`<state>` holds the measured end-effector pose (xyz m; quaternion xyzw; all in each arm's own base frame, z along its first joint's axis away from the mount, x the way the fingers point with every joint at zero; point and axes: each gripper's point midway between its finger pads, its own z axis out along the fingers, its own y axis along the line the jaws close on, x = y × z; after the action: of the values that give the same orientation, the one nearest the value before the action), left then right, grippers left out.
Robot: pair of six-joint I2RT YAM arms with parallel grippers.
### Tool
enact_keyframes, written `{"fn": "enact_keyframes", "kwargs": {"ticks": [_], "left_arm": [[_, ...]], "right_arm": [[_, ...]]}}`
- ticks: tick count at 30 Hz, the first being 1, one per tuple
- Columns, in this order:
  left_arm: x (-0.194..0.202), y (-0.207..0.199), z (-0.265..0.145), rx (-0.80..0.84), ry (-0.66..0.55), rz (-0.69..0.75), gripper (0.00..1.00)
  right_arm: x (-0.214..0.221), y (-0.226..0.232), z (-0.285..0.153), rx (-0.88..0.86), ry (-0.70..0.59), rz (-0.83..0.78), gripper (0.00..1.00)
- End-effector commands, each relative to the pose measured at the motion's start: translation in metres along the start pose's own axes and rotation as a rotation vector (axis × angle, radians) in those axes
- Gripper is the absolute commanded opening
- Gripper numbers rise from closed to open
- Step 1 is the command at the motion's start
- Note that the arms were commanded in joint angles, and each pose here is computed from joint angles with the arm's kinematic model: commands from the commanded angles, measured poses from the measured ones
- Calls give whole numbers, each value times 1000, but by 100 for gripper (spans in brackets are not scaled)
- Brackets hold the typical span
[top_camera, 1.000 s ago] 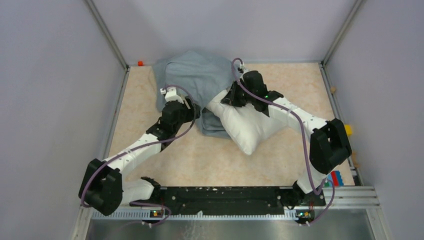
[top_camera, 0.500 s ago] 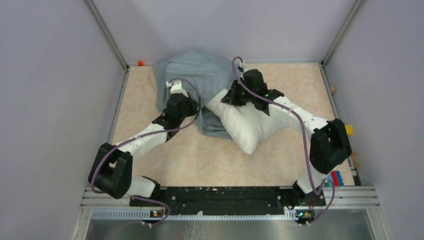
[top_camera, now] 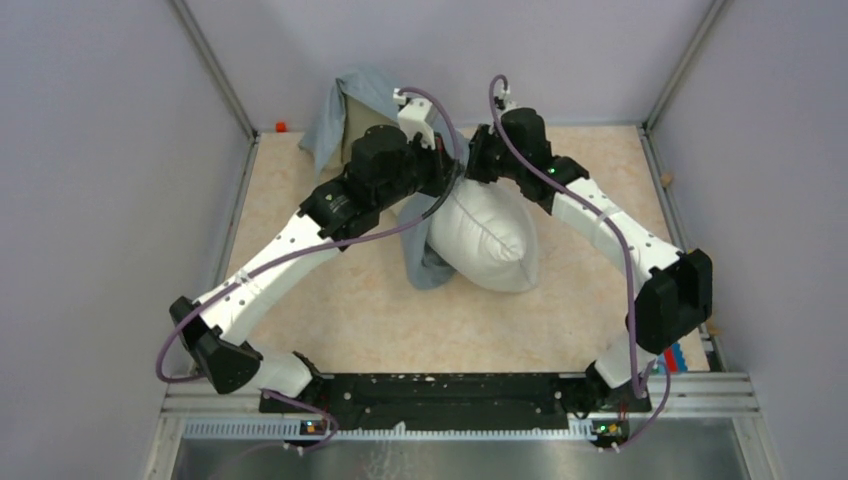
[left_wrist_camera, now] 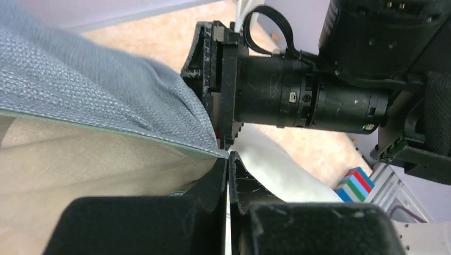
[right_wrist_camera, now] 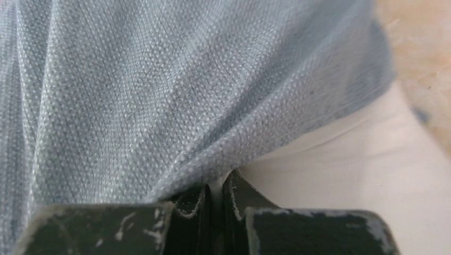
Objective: Put the pillow into the pillowcase
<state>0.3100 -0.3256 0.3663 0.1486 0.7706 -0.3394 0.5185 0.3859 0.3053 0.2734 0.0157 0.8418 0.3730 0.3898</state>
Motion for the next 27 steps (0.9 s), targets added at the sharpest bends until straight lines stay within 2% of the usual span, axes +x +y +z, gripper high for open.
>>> {"fn": "enact_keyframes", "kwargs": {"ticks": [1,5,9,10,11,12,15,19,25,27], "left_arm": [[-27,-42,-16,157,-24,0,0],[-33,-37,-10,147,-2,-21,0],[-35,-31,0,102,23,-25,0],[-32,-23,5,73,38,-37,0],[-27,-13,10,50,52,-52,0],[-22,-3,14,28,62,-75,0],[-3,30,25,-1,88,-163,0],[-1,49,33,-13,62,-212,0],[2,63,48,-23,71,-224,0],[3,67,53,-26,76,-225,0]], "right_arm": [[-56,52,-28,-125,-189,116,0],[-45,39,-24,-135,-194,237,0],[-32,28,-7,-129,-112,240,0],[-32,24,-6,-123,-104,226,6],[-33,20,-8,-116,-103,202,18],[-37,18,-12,-111,-108,167,34],[-52,7,-29,-42,-107,70,51],[-88,18,-69,-4,-188,-62,63],[-105,22,-120,87,-227,-212,68],[-103,16,-143,130,-250,-264,72]]}}
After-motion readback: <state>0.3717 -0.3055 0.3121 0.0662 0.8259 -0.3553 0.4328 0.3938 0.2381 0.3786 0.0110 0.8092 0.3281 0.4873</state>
